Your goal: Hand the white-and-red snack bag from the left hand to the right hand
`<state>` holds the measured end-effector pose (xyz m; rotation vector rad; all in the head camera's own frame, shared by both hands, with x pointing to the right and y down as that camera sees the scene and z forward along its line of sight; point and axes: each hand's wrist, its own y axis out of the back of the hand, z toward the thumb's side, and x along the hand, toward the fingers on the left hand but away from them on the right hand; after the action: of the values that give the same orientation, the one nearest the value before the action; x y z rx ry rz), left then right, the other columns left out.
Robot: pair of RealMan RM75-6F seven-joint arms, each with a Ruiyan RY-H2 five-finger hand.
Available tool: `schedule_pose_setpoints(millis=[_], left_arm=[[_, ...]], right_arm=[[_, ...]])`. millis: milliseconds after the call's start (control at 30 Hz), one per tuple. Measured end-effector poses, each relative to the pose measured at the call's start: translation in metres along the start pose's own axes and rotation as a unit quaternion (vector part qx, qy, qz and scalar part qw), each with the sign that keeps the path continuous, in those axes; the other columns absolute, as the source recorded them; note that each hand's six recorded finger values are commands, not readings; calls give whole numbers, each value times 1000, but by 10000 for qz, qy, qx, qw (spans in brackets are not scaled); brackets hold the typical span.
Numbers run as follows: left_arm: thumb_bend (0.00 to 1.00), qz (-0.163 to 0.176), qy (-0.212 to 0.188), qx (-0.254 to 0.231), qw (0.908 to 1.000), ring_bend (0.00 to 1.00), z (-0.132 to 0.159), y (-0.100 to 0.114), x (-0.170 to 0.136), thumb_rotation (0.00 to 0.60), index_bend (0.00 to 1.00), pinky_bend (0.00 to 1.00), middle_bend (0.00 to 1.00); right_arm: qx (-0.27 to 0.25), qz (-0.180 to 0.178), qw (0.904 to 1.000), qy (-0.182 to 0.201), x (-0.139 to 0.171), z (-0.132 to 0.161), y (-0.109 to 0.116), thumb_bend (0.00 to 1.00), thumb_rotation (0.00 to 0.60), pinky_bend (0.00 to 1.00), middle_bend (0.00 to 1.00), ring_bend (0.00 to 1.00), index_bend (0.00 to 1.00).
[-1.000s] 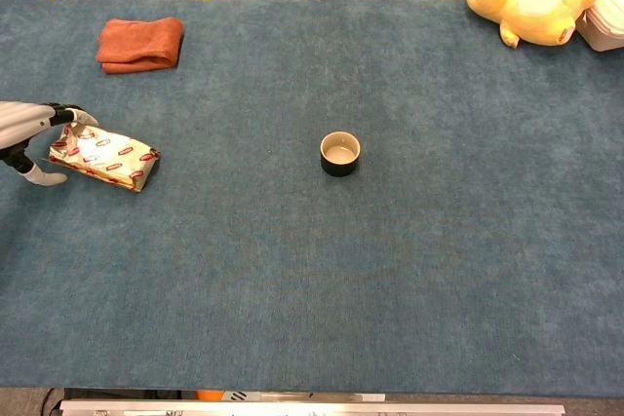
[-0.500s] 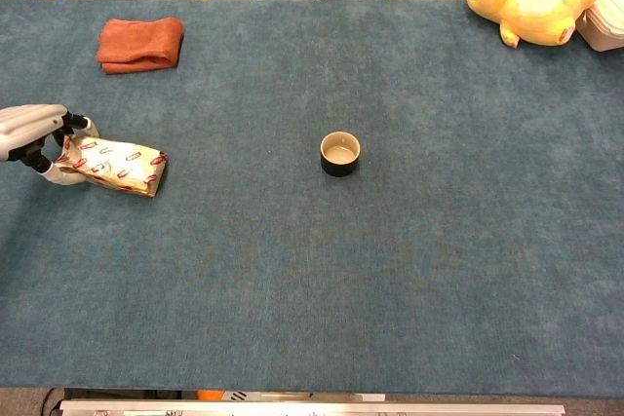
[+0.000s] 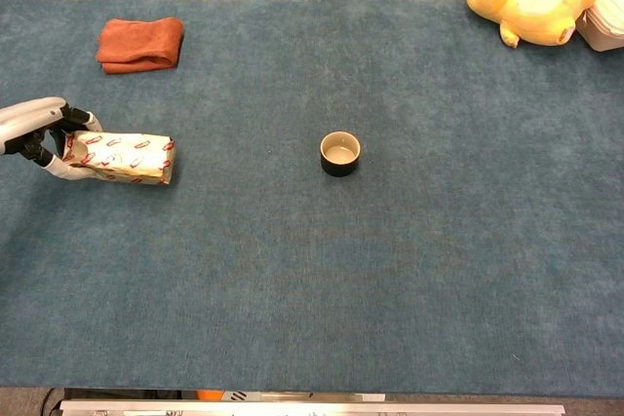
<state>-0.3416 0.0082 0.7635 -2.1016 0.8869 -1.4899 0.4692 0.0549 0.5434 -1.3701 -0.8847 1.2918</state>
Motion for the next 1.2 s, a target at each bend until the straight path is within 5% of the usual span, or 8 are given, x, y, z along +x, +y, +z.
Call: schedule_pose_setpoints(millis=[533,1200], left_arm=[[256,-173,-763,-929,9926,529,63,22,-27,600,575,512,554],[256,-871,-1295,-1662,9737,524,155,39,-49,600,573,517,551]], right_arm=[[-133,-119,9930,1170,-21,60,7,17,600,336,322,262,148],[-329,-356,9465,3191,-55,188,14,19,600,336,295,218,148]])
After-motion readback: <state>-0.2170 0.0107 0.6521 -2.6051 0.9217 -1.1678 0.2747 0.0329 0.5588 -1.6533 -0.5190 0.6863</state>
